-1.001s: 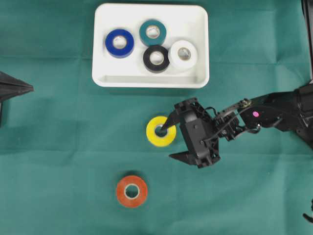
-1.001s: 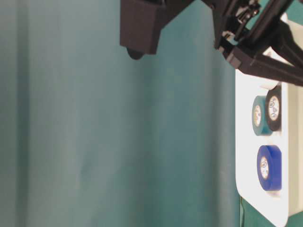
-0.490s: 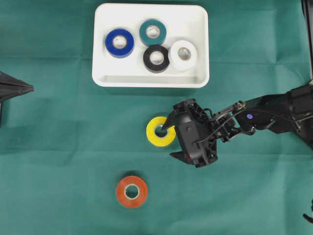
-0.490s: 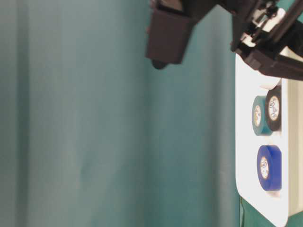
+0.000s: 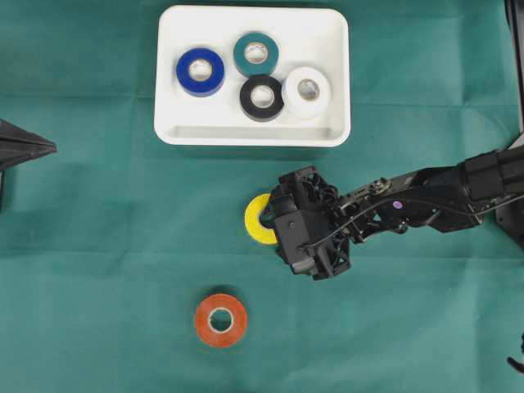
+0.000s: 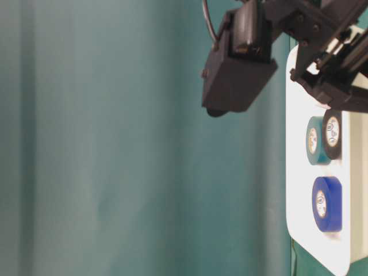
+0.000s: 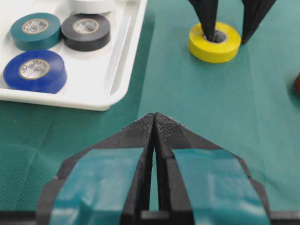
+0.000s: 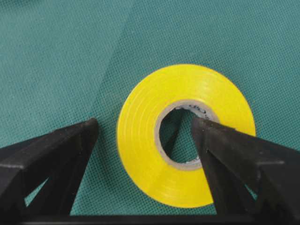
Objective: Put the tape into the white case with the right arm.
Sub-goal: 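Close the right gripper on the yellow roll's rim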
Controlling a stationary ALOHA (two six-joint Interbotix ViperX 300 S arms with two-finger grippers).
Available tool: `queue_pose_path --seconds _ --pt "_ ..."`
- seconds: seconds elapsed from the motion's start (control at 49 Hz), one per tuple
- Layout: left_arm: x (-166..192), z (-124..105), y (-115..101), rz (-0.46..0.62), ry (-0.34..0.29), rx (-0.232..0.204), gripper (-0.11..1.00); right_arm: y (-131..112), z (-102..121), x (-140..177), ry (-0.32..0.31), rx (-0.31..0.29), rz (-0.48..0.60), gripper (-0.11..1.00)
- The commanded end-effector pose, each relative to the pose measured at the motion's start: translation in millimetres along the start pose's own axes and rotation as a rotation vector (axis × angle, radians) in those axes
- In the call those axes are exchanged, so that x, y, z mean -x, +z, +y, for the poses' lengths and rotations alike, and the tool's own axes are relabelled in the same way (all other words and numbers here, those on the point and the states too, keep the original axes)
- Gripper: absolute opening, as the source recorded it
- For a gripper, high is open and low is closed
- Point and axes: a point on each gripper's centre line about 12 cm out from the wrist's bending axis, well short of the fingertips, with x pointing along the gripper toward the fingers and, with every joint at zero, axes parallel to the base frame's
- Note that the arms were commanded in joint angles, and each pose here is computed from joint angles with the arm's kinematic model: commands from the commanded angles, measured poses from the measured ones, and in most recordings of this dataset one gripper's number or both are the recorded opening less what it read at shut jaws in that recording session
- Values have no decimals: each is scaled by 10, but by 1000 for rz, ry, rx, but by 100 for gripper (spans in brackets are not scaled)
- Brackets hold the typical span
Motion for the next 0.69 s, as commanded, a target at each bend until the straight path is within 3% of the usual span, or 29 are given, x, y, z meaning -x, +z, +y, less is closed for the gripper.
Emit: queue_pose_path --seconds 0.0,0.102,0.265,0.347,0.674 --pt "1 3 57 -17 3 1 1 86 -2 5 -2 4 -20 72" --pt "1 3 57 -17 3 -1 1 88 5 5 0 5 -22 66" --pt "1 3 57 -17 3 1 1 113 52 27 5 8 -25 21" --pt "1 3 57 -17 3 1 1 153 74 54 8 11 -38 6" --pt "1 3 57 -17 3 -1 1 336 77 243 -2 19 -93 3"
